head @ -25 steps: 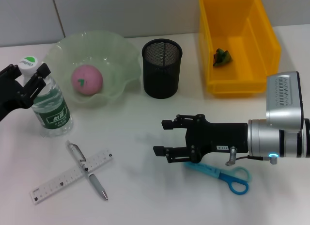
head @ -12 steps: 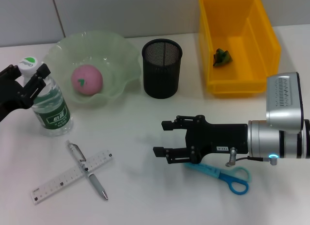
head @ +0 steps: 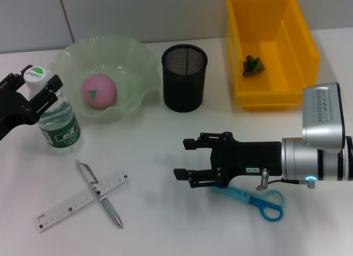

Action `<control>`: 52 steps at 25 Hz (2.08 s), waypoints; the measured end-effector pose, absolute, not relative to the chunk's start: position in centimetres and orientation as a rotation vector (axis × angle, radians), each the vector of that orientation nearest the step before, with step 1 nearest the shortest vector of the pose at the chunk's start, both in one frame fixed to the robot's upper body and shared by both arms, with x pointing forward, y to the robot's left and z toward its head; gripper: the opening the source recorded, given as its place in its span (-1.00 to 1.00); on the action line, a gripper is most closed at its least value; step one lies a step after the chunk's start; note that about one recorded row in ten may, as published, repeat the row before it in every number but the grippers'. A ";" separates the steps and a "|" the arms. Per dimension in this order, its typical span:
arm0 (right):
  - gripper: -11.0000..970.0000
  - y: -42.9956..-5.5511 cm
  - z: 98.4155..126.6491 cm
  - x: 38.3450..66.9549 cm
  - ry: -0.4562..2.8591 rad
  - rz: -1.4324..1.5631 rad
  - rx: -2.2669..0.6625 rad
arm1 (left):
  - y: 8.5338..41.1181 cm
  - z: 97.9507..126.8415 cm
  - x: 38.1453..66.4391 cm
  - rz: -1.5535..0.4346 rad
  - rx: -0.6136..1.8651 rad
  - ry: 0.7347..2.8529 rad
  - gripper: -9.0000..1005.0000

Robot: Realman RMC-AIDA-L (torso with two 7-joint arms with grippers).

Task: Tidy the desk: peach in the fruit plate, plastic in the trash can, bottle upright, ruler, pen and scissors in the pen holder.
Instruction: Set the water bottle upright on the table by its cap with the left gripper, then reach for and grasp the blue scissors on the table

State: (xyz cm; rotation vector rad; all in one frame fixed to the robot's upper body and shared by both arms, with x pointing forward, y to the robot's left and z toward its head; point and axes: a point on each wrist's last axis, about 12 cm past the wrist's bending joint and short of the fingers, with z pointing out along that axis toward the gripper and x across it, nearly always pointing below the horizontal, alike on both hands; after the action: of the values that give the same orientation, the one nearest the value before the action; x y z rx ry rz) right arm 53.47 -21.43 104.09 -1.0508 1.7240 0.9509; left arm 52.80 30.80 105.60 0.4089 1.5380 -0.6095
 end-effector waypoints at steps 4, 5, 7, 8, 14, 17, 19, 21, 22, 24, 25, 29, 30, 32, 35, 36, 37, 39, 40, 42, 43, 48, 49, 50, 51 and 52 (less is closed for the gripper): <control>0.57 -21.4 104.1 53.5 1.724 0.952 -1.054 | 30.8 105.6 52.8 -0.610 0.412 1.535 0.22; 0.57 -21.4 104.1 53.5 1.724 0.952 -1.054 | 30.8 105.6 52.8 -0.610 0.412 1.535 0.28; 0.57 -21.4 104.1 53.5 1.724 0.953 -1.054 | 30.8 105.7 52.8 -0.610 0.416 1.534 0.39; 0.57 -21.4 104.1 53.5 1.724 0.953 -1.054 | 30.8 105.7 52.7 -0.611 0.417 1.534 0.45; 0.57 -21.3 104.2 53.5 1.722 0.953 -1.053 | 31.2 106.2 52.7 -0.657 0.402 1.524 0.60; 0.57 -21.4 104.2 53.5 1.725 0.954 -1.047 | 32.1 107.5 52.4 -0.707 0.395 1.491 0.60; 0.57 -21.4 104.2 53.6 1.727 0.955 -1.044 | 32.8 108.6 52.0 -0.738 0.408 1.455 0.60; 0.57 -21.5 104.2 53.6 1.730 0.956 -1.036 | 33.6 109.7 51.5 -0.759 0.428 1.430 0.60; 0.57 -21.6 104.2 53.6 1.731 0.954 -1.030 | 33.6 109.7 51.5 -0.759 0.428 1.430 0.60; 0.57 -21.6 104.2 53.6 1.732 0.955 -1.025 | 34.3 110.7 51.3 -0.783 0.455 1.416 0.60; 0.57 -21.6 104.2 53.6 1.732 0.955 -1.025 | 34.8 112.4 51.0 -0.846 0.536 1.407 0.60; 0.57 -21.7 104.3 53.7 1.741 0.963 -1.006 | 34.6 113.6 50.7 -0.913 0.634 1.420 0.60; 0.57 -21.7 104.4 53.8 1.742 0.965 -1.000 | 34.4 113.9 50.7 -0.930 0.666 1.430 0.60; 0.57 -21.7 104.5 53.8 1.748 0.970 -0.988 | 33.5 114.6 50.9 -0.989 0.788 1.479 0.60; 0.57 -21.8 104.6 54.0 1.764 0.984 -0.962 | 32.8 114.5 50.9 -1.028 0.854 1.519 0.60; 0.57 -21.9 104.6 54.0 1.768 0.987 -0.956 | 32.1 114.3 51.1 -1.061 0.913 1.560 0.60; 0.57 -21.9 104.7 54.1 1.772 0.991 -0.950 | 31.7 114.1 51.1 -1.074 0.938 1.578 0.60; 0.57 -21.9 104.8 54.1 1.777 0.994 -0.943 | 31.1 113.8 51.2 -1.090 0.981 1.609 0.60; 0.57 -22.0 104.8 54.2 1.781 0.997 -0.937 | 30.3 113.3 51.2 -1.100 1.031 1.630 0.60; 0.57 -22.0 105.0 54.3 1.791 1.007 -0.924 | 29.8 112.9 51.1 -1.104 1.072 1.639 0.60; 0.57 -22.1 105.1 54.4 1.798 1.013 -0.921 | 29.4 112.6 51.1 -1.103 1.106 1.645 0.60; 0.57 -22.3 106.2 54.6 1.860 1.067 -0.956 | 28.1 110.7 50.8 -1.031 1.247 1.688 0.60; 0.57 -22.5 107.0 54.8 1.897 1.079 -0.982 | 28.1 110.4 50.8 -1.014 1.263 1.686 0.60; 0.57 -22.5 107.0 54.8 1.897 1.079 -0.982 | 28.0 110.1 50.7 -0.997 1.284 1.680 0.60; 0.57 -22.6 107.7 54.9 1.930 1.082 -1.009 | 27.9 110.0 50.7 -0.990 1.295 1.674 0.60; 0.57 -22.7 108.3 55.0 1.959 1.083 -1.033 | 27.8 109.8 50.6 -0.983 1.307 1.669 0.60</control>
State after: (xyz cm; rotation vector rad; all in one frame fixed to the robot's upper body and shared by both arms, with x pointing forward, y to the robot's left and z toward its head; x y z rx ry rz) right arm 55.02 -22.75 108.34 -1.0328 1.9591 1.0834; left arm 50.63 27.81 109.75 1.3066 1.6688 -0.9834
